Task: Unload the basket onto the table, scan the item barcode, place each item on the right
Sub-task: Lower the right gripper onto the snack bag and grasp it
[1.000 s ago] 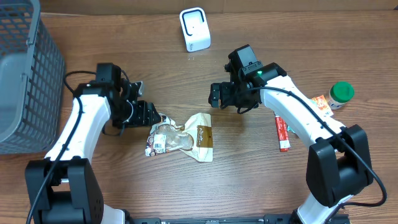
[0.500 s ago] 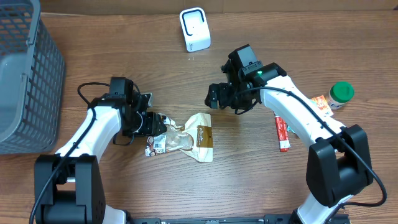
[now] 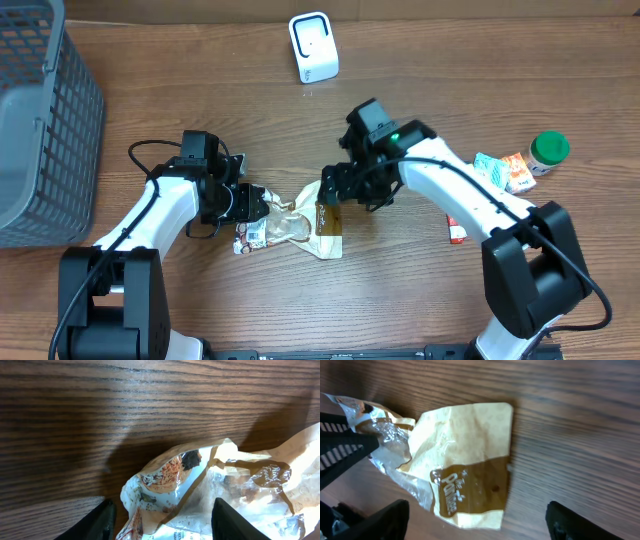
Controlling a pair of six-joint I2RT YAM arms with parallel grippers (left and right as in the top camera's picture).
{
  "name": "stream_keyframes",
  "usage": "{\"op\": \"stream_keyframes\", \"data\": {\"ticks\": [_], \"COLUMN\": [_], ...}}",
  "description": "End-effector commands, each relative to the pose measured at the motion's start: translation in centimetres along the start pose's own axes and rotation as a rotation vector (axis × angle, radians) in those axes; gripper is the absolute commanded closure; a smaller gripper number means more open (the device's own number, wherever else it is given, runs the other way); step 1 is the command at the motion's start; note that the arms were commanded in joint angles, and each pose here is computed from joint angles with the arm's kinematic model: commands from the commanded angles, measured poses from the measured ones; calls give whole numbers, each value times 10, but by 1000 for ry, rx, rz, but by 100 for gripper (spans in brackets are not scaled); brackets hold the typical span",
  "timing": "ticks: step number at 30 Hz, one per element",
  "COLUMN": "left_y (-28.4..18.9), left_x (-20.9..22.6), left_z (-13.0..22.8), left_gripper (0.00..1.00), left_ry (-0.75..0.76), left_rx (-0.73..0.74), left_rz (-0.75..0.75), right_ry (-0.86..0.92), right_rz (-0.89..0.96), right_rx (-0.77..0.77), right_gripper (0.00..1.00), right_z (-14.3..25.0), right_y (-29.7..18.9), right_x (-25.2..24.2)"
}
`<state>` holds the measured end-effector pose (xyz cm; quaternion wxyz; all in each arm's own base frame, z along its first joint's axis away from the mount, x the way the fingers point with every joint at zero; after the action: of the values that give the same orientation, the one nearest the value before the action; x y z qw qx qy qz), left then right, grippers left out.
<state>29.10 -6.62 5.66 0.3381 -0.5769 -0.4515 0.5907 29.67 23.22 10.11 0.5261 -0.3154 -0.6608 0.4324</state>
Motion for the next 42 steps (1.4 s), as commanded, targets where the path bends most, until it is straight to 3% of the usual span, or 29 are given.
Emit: {"op": "stream_keyframes", "data": {"ticks": [1, 12, 27, 32, 42], "left_y": [3, 3, 3, 3, 3], "left_x": [1, 1, 1, 1, 1], "left_z": [4, 4, 4, 4, 4], "left_gripper": [51, 51, 61, 61, 61], "left_ry": [-9, -9, -8, -8, -8], "left_rx": [12, 12, 11, 11, 11], "left_rz": [-9, -9, -9, -9, -9], "right_ry": [3, 6, 103, 132, 29], "right_rz": [-14, -89, -158, -183, -374], "right_rx": [7, -90, -112, -111, -83], "right_gripper": [9, 5, 7, 15, 20], "right_z": [8, 22, 25, 28, 31], "right_y": [17, 67, 76, 79, 75], "right_x": [6, 20, 27, 27, 65]}}
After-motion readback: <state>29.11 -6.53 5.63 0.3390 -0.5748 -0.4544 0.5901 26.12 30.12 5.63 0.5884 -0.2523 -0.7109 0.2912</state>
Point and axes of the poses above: each gripper's point midway between its finger pads, its own y axis out along the fingers, its own x axis along the line the jaws close on, z = x × y, the point moved 4 cm from there along -y, back along the fingers, and after that the axes turned 7 degrees about -y, right-handed, at the moved point
